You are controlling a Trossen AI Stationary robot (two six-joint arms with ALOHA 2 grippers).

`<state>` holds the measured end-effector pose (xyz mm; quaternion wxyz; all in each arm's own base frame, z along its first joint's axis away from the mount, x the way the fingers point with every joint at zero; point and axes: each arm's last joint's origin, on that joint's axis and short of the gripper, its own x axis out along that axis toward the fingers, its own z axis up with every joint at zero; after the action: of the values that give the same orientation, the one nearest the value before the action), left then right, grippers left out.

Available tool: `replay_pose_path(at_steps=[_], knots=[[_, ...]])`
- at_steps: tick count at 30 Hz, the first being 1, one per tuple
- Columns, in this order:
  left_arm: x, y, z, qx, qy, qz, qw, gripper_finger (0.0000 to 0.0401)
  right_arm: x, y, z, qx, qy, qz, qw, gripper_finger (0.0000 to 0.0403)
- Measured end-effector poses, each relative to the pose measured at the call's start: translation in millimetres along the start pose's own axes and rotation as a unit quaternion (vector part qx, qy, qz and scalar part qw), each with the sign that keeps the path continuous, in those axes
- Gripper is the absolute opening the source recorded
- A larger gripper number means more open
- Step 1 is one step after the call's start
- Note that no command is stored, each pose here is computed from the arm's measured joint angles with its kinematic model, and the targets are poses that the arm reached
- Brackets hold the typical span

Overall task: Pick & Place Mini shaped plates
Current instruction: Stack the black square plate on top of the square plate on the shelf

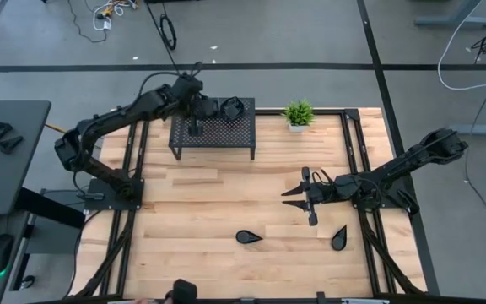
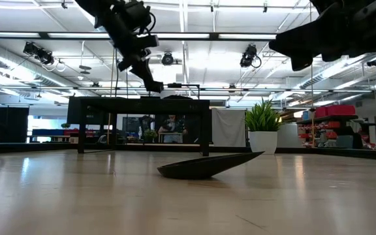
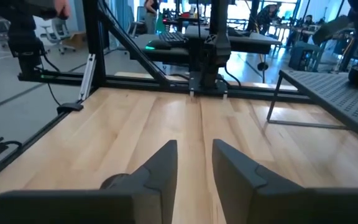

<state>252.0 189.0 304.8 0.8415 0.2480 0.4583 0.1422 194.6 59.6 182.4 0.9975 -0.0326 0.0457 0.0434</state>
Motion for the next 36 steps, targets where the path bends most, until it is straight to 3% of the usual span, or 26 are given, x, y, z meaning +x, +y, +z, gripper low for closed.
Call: replay_pose_path(at_steps=[7, 13, 26, 36], knots=[[10.9, -0.4, -10.5, -0.008, 0.015, 0.040, 0.999, 0.0005, 0.0, 0.0, 1.6, 0.001, -0.008, 0.000, 1.000, 0.0102], [16.2, -0.2, -19.7, -0.034, 0.030, 0.038, 0.998, 0.0012, 0.0, 0.0, 2.1, 0.002, -0.011, 0.000, 1.000, 0.0102], [19.6, -0.6, -20.4, -0.075, 0.023, 0.026, 0.997, 0.0081, 0.0, 0.0, 2.3, 0.002, -0.011, 0.000, 1.000, 0.0103], [18.3, 7.8, -10.8, -0.135, -0.048, 0.048, 0.988, 0.0108, 0.0, 0.0, 2.2, 0.003, -0.011, 0.000, 1.000, 0.0103]])
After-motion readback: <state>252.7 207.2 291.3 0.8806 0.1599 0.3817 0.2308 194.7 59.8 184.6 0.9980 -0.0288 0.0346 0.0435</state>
